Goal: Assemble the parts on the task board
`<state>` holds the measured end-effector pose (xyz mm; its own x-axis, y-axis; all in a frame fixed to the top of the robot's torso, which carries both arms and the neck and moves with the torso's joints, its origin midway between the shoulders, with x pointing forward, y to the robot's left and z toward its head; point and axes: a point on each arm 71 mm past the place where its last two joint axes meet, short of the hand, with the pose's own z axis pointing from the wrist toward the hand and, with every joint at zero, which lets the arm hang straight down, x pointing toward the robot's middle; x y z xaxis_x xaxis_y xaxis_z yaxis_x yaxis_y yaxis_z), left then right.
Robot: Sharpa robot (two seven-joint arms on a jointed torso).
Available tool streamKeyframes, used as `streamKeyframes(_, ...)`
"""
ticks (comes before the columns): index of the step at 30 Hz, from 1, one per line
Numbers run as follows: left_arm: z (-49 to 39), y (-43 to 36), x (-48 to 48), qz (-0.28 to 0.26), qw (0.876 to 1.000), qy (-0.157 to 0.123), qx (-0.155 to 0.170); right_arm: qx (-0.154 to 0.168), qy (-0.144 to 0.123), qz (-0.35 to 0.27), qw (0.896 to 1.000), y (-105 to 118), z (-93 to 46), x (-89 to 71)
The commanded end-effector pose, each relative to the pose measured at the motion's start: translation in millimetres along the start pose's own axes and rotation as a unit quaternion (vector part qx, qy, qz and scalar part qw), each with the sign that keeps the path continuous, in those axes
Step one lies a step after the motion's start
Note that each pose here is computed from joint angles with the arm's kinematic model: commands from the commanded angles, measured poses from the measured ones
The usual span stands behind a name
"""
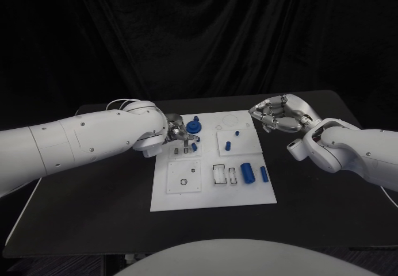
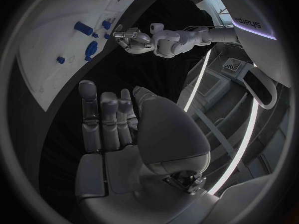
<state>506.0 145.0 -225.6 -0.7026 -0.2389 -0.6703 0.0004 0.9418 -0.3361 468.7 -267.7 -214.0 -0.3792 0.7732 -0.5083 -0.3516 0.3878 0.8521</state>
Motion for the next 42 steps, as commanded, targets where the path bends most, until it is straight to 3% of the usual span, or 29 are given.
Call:
streamKeyframes(1,1.9,-3.2,0.1,-0.005,1.000,-0.009,0.017,0.008,0.005,0.005,1.000,-2,-0.9,0.9)
streamKeyframes(25,17.5,0.7,11.7,-0.013,1.000,-0.004,0.021,0.014,0.010,0.008,1.000,-3,-0.2,1.6)
streamKeyframes(42,22.1,2.9,15.1,-0.014,1.000,0.001,0.017,0.019,0.015,0.010,1.000,-4,0.6,2.7)
